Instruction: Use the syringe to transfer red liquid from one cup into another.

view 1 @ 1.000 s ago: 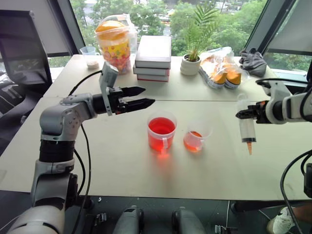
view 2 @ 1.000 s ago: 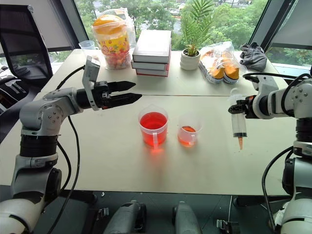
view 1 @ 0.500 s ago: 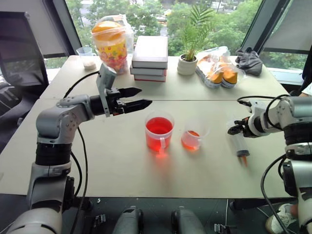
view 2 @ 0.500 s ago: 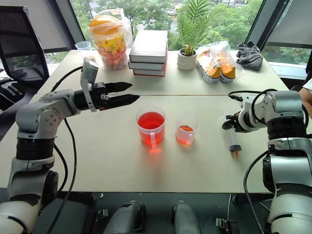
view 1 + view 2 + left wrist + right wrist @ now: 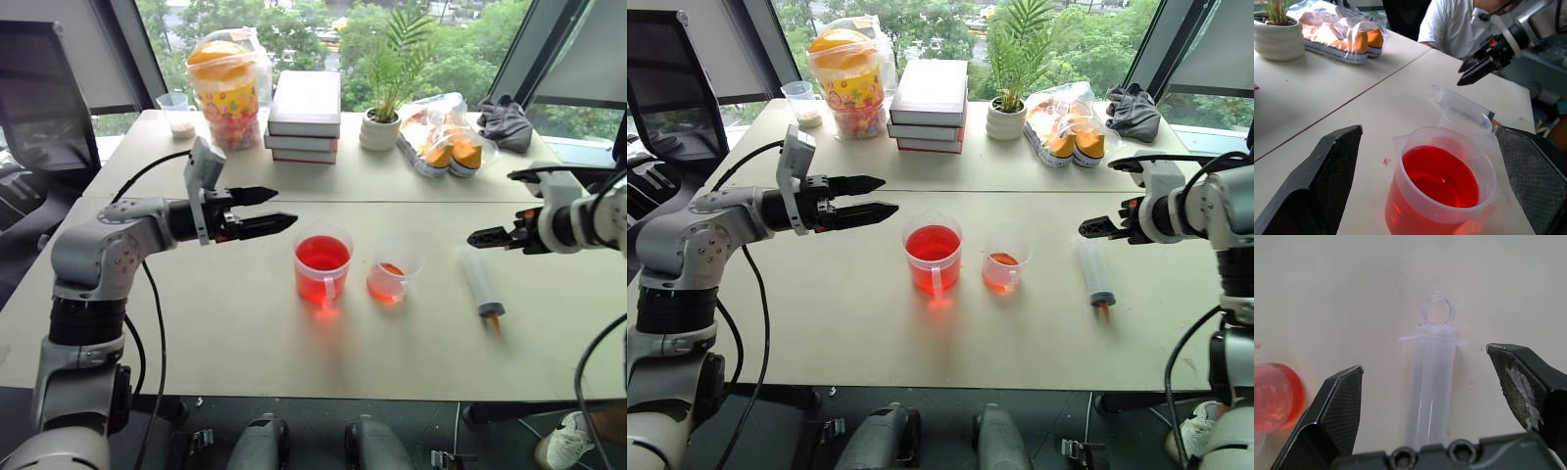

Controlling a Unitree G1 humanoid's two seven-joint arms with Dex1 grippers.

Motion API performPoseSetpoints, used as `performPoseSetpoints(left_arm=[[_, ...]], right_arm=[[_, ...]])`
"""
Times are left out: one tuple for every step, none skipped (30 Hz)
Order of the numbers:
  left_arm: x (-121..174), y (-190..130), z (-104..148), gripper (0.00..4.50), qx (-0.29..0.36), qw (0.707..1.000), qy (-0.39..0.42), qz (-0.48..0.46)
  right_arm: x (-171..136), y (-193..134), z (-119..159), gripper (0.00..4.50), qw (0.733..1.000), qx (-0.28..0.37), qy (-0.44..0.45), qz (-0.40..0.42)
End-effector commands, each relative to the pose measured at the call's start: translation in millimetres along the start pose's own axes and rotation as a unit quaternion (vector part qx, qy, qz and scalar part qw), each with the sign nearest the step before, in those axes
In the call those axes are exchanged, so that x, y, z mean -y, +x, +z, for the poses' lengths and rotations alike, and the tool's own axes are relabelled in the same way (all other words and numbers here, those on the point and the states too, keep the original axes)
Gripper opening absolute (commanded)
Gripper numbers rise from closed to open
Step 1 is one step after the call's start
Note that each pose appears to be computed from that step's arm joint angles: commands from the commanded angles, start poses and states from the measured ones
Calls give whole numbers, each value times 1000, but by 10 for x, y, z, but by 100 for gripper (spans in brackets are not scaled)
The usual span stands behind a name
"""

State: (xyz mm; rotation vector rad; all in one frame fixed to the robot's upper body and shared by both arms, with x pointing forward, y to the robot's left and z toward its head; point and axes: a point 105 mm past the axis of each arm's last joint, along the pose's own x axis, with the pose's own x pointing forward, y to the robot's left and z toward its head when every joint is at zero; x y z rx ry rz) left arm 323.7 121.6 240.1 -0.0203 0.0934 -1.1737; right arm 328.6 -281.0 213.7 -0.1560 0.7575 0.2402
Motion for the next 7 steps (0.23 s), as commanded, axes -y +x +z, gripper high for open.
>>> performPoseSetpoints(left_arm=[[88,-96,70,450,-5,1000,27,-10],[91,-120,53,450,-11,1000,28,-9],[94,-140,42,450,-16,999,29,-8],[97,-164,35,450,-21,999,31,-7],[102,-184,34,450,-25,999,33,-7],[107,-200,36,450,-27,999,35,-7],[106,-213,39,450,-28,999,36,-6]], right_arm=[[-267,-418,218,444,991,76,-90,65],[-317,-522,211,444,987,85,-115,77],[-357,-607,194,444,983,91,-137,85],[-403,-697,167,444,978,97,-157,96],[-443,-769,137,444,974,101,-172,106],[-478,-821,111,444,971,106,-182,115],[-508,-863,75,444,968,109,-189,122]])
